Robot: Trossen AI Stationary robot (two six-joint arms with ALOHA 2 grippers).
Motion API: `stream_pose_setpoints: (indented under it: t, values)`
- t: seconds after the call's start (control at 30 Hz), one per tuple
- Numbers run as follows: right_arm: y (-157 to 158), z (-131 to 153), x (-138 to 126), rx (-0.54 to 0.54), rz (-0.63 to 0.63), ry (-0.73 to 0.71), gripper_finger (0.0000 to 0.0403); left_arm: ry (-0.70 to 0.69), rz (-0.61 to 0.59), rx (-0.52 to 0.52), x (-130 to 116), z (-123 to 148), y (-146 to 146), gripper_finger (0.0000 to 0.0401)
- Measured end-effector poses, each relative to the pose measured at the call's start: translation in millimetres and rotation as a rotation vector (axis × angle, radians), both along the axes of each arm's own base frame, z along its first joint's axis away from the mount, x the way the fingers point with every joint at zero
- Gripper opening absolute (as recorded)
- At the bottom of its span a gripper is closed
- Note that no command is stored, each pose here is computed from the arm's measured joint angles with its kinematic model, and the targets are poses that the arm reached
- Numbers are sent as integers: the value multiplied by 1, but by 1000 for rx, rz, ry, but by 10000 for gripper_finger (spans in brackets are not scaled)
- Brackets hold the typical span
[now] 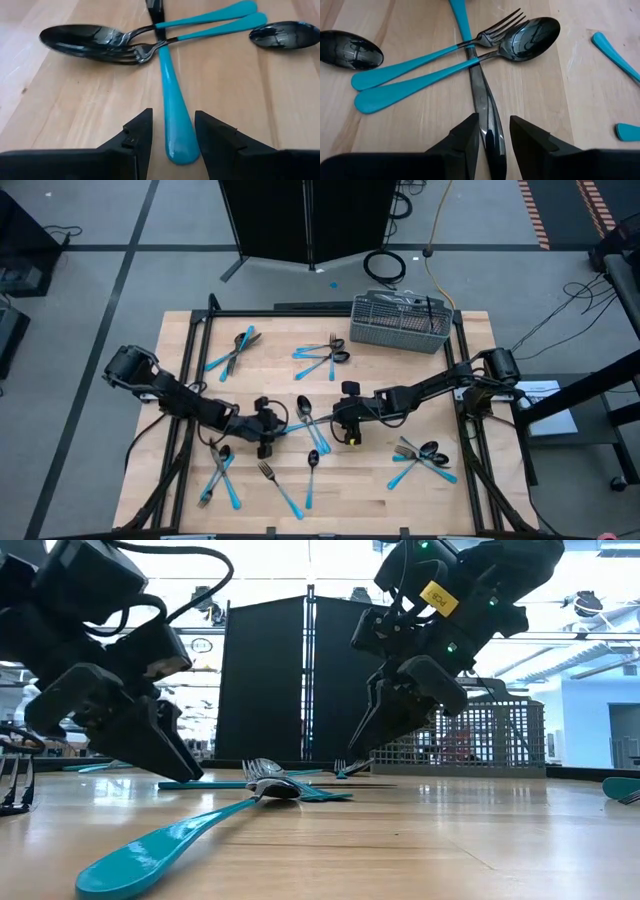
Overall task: Sort silverware
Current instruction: Put the blue knife into the right of the blue utensil organizer
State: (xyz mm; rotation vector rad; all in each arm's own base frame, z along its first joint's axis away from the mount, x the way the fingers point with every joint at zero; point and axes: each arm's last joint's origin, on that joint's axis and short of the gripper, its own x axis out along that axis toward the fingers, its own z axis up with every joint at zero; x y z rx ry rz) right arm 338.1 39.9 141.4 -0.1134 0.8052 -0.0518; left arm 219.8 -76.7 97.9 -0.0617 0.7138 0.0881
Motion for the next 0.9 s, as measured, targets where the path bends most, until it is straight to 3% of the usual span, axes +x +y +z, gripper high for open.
stream_pose_setpoints:
  t: [0.4, 0.9]
  values:
    - [0, 2, 1, 8, -5, -22, 102, 46, 70, 13, -2, -11, -1, 140]
    - [0, 1, 1, 13, -4, -18, 102, 53, 61, 5, -2, -12, 0, 86]
